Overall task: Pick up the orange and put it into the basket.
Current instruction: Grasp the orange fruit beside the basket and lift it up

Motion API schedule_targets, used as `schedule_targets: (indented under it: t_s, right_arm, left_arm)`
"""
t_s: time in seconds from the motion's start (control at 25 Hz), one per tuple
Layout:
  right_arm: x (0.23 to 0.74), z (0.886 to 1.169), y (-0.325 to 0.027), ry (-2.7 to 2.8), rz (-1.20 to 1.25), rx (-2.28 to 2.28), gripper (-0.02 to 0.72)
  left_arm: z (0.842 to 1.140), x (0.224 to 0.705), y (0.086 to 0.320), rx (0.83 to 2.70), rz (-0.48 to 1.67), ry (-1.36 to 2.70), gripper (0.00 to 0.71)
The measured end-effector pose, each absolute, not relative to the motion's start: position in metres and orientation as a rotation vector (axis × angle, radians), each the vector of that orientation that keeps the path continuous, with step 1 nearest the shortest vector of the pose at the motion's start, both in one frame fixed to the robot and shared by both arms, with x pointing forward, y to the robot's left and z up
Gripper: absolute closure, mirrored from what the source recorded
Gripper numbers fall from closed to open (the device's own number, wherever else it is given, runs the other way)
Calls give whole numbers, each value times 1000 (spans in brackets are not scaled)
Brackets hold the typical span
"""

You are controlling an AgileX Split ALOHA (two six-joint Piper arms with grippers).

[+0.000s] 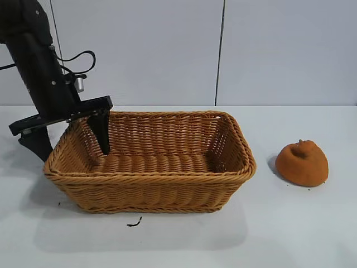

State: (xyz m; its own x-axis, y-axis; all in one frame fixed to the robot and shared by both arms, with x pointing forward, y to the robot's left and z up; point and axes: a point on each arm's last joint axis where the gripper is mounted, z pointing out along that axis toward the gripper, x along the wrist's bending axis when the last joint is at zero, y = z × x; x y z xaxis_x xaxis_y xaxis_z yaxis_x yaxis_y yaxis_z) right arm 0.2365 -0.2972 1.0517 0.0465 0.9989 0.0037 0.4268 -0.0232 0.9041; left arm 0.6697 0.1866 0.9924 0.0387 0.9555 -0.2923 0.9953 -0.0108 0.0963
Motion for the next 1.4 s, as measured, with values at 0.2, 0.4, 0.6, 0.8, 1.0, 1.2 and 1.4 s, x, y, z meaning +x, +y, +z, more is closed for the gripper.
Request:
schedule_targets:
  t_s: [0.2,0.4,0.6,0.8,1.0,1.2,1.4]
  right_arm:
    - [237,1052,-297,1484,944,1558,29]
    - [237,1052,-297,1484,944,1558,29]
    - [237,1052,-297,1483,944,1558,29]
    - [237,1052,-297,1483,944,1558,29]
    - [237,1052,-297,1482,945,1557,29]
    - [237,1052,-297,1482,945,1557,29]
    - [237,1052,-297,1482,945,1557,29]
  left_arm:
    - [1033,682,190,2033,-22,1909,16]
    - [1038,688,214,2045,104,1955,16]
    - [1038,694,258,1995,187,2055,16]
    - [1037,696,310,1889,222,2171,16]
    - [1037,694,319,1877,218,2192,16]
    - [1052,671,318,1904,215,2174,16]
    - [1074,629,316,1951,225,2137,16]
